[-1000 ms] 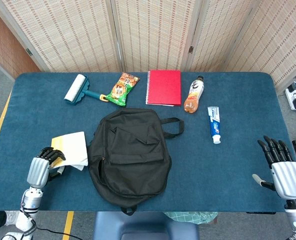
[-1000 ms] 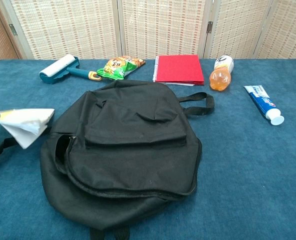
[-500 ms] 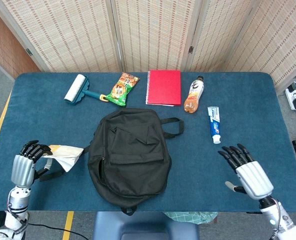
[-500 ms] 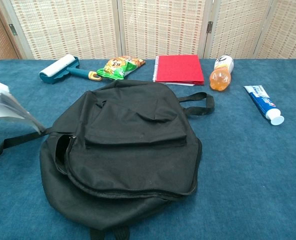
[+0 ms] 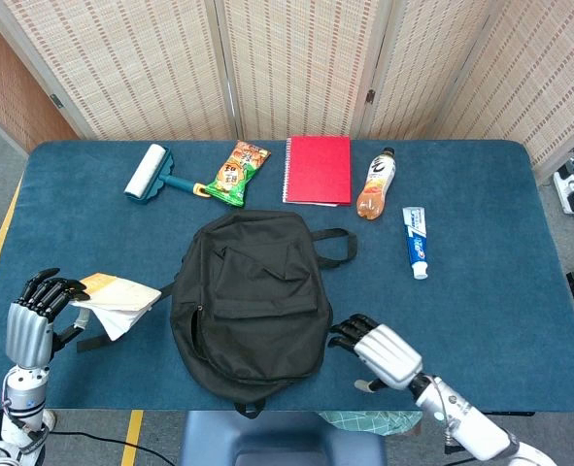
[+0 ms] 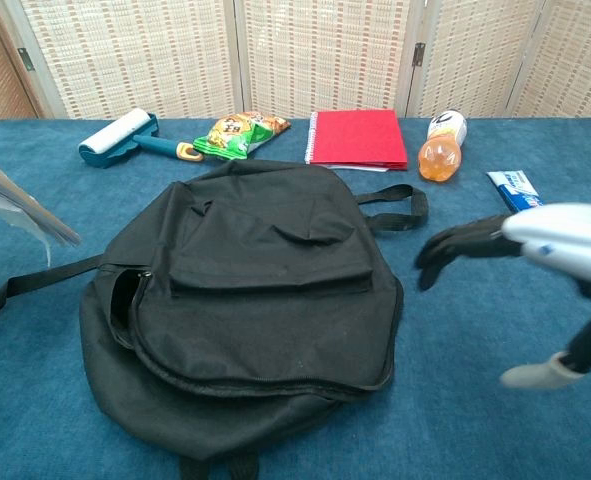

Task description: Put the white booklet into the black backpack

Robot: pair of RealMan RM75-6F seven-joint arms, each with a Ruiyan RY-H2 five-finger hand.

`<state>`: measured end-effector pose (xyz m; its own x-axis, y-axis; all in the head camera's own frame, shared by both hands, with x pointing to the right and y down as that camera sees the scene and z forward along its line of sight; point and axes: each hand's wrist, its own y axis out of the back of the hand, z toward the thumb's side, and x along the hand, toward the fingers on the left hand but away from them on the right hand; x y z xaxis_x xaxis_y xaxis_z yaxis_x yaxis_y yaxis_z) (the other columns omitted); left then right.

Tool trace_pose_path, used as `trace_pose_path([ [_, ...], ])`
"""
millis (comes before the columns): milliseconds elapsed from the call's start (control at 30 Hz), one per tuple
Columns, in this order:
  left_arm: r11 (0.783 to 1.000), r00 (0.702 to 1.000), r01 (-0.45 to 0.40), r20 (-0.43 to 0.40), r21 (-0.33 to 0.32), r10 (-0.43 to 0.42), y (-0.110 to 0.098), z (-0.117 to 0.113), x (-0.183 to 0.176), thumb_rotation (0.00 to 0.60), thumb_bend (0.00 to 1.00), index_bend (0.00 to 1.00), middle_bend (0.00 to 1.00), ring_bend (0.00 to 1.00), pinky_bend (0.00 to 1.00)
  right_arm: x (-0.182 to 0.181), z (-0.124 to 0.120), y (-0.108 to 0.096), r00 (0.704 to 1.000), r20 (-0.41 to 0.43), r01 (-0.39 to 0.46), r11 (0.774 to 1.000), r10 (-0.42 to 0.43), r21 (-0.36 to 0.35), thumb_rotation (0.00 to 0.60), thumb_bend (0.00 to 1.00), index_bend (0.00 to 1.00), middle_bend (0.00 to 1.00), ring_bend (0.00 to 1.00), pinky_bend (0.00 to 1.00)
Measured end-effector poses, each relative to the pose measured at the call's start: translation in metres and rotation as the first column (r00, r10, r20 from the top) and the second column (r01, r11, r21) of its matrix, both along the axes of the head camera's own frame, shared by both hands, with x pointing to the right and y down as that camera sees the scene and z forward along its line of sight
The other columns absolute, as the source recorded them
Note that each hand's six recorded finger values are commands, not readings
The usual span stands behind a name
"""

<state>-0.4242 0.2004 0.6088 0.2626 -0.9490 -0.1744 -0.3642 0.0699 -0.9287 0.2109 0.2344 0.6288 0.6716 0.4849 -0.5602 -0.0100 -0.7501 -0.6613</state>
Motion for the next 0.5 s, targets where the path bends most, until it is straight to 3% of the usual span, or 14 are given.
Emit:
trace_pose_path([
  [200,1.0,1.0,0.004,0.011,0.024,-0.004,-0.001,-0.007,-0.003,0.6,0.5,0.67,0.52,0.46,0.32,-0.041,0.023,0.004,0.999,0.023,0.05,0.997,-0.049,-0.06,0.6,0.15,0.31,0.22,0.19,0.15],
  [500,0.999,1.0,0.02,0.018,0.041,-0.02,-0.003,-0.012,-0.009,0.6,0.5,0.67,0.52,0.46,0.32,-0.08,0.047,-0.005,0.995,0.003,0.101,0.994,-0.101,-0.047,0.6,0.26,0.34,0.22,0.19,0.15],
])
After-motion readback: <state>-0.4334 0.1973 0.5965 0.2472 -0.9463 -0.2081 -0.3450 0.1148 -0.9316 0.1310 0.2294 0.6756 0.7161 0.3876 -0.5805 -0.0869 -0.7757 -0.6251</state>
